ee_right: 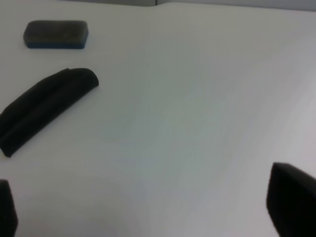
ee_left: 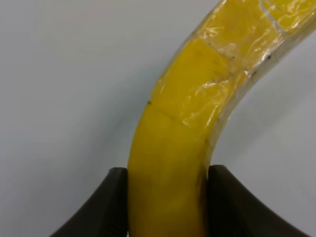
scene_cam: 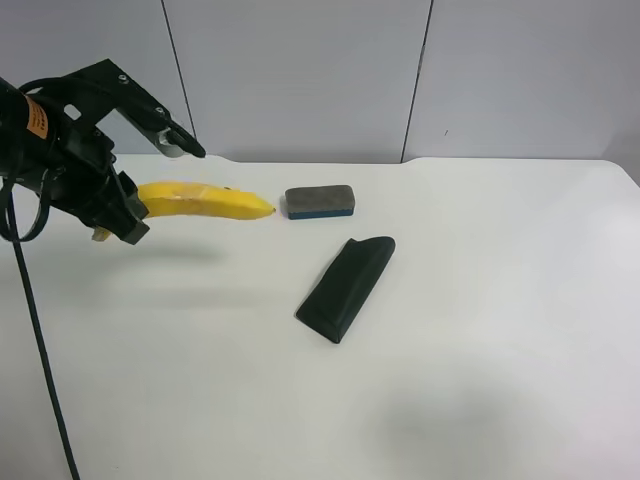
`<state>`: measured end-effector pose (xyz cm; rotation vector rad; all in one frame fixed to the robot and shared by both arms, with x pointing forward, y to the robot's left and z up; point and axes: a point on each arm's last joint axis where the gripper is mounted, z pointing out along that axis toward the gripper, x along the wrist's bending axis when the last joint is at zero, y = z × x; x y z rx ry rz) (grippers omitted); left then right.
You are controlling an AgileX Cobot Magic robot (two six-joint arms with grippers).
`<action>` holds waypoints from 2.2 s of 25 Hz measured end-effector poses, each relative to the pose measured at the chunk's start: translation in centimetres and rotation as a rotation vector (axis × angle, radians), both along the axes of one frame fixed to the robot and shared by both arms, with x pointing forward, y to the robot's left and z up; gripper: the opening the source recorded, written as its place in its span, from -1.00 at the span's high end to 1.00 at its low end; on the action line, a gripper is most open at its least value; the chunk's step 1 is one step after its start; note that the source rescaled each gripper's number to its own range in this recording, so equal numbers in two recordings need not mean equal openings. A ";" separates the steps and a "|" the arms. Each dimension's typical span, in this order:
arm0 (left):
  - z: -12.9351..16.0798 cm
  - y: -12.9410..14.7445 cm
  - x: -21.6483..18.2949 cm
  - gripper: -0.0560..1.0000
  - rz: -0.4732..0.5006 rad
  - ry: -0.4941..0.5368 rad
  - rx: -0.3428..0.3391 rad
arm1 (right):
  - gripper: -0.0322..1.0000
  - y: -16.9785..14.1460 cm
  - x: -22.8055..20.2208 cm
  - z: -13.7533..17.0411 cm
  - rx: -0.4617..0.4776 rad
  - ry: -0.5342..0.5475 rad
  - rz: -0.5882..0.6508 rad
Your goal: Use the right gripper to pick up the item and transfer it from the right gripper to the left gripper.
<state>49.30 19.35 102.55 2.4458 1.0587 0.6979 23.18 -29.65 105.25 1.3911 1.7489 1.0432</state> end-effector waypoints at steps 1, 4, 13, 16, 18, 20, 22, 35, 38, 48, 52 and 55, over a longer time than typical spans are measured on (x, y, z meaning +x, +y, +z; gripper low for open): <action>-0.3 0.7 0.6 0.83 0.034 0.005 -0.010 | -1.00 0.0 0.0 0.0 0.000 0.000 0.000; -1.5 2.2 2.0 0.83 0.118 0.019 -0.043 | -1.00 0.0 0.0 0.0 0.000 0.000 0.000; -6.4 3.0 4.8 0.83 0.226 0.108 -0.101 | -1.00 0.0 0.0 0.0 0.000 0.000 0.000; -8.3 2.7 5.4 0.83 0.254 0.149 -0.124 | -1.00 0.0 0.0 0.0 0.000 0.000 0.000; -9.4 2.6 5.6 0.83 0.268 0.173 -0.130 | -1.00 0.0 0.0 0.0 0.000 0.000 0.000; -10.6 2.6 5.7 0.83 0.278 0.206 -0.124 | -1.00 0.0 0.0 0.0 0.000 0.000 0.000; -11.5 2.5 5.8 0.83 0.283 0.230 -0.117 | -1.00 0.0 0.0 0.0 0.000 0.000 0.000; -12.1 2.4 6.2 -0.75 0.307 0.211 -0.146 | -1.00 0.0 0.0 0.0 0.000 0.000 0.000; -12.1 2.4 6.2 -0.95 0.309 0.212 -0.146 | -1.00 0.0 0.0 0.0 0.001 0.000 0.000; -5.9 3.1 3.8 -0.99 0.310 0.193 -0.153 | -1.00 0.0 0.0 0.0 0.001 0.000 0.000; -2.0 3.8 1.1 -0.99 0.315 0.209 -0.146 | -1.00 0.0 0.0 0.0 0.001 0.000 0.000; 0.9 4.5 -1.6 -0.99 0.318 0.212 -0.145 | -1.00 0.0 0.0 0.0 0.001 0.000 0.000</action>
